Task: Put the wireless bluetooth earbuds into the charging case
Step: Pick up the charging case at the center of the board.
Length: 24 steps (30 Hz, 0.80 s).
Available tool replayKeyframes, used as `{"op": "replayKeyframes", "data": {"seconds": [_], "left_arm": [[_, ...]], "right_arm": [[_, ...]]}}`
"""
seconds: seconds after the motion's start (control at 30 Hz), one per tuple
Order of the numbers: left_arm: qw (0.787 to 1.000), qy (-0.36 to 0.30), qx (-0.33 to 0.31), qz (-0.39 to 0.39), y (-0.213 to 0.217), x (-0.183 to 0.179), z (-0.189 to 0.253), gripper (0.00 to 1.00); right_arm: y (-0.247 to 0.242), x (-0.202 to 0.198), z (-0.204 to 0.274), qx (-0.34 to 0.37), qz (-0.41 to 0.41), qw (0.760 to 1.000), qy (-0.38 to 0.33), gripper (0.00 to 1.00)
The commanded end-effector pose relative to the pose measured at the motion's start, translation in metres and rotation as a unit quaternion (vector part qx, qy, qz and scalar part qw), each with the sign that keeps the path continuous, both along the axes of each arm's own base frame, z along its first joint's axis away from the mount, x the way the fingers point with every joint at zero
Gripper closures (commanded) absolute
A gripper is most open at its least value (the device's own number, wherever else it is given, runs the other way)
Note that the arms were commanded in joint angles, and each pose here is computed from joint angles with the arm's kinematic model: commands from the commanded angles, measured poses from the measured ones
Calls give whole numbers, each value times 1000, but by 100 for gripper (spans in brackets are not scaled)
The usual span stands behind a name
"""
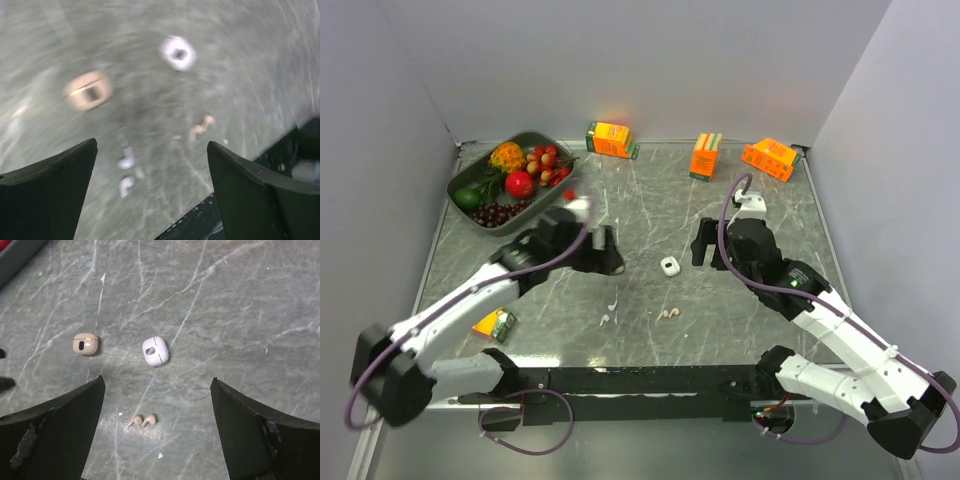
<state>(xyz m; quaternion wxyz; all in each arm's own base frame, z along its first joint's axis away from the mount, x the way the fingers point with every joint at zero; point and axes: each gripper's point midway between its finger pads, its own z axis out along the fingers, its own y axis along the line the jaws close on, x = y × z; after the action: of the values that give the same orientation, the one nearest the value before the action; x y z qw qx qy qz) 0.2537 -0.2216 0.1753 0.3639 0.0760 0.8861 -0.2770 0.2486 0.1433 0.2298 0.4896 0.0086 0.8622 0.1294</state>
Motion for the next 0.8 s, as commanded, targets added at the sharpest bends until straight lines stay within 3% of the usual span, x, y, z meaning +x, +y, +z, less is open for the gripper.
{"op": "replayKeyframes", "data": {"seconds": [0.0, 0.13, 0.33, 0.57, 0.77], "left_arm": [[981, -71, 62, -167, -75, -11, 6, 4], [956, -169, 52, -235, -110, -10, 13, 4], [916, -192, 108, -335, -126, -4, 0, 4], [885, -128, 175, -412, -155, 18, -67, 1], [892, -98, 158, -413, -161, 35, -85, 4]], "right_arm": [[1, -2, 24, 26, -10, 1000, -7, 6], [10, -15, 49, 50, 42, 998, -21, 5], [19, -39, 59, 87, 93, 992, -11, 3], [12, -50, 54, 93, 89, 992, -2, 3], [3, -57, 54, 94, 78, 993, 1, 3]]}}
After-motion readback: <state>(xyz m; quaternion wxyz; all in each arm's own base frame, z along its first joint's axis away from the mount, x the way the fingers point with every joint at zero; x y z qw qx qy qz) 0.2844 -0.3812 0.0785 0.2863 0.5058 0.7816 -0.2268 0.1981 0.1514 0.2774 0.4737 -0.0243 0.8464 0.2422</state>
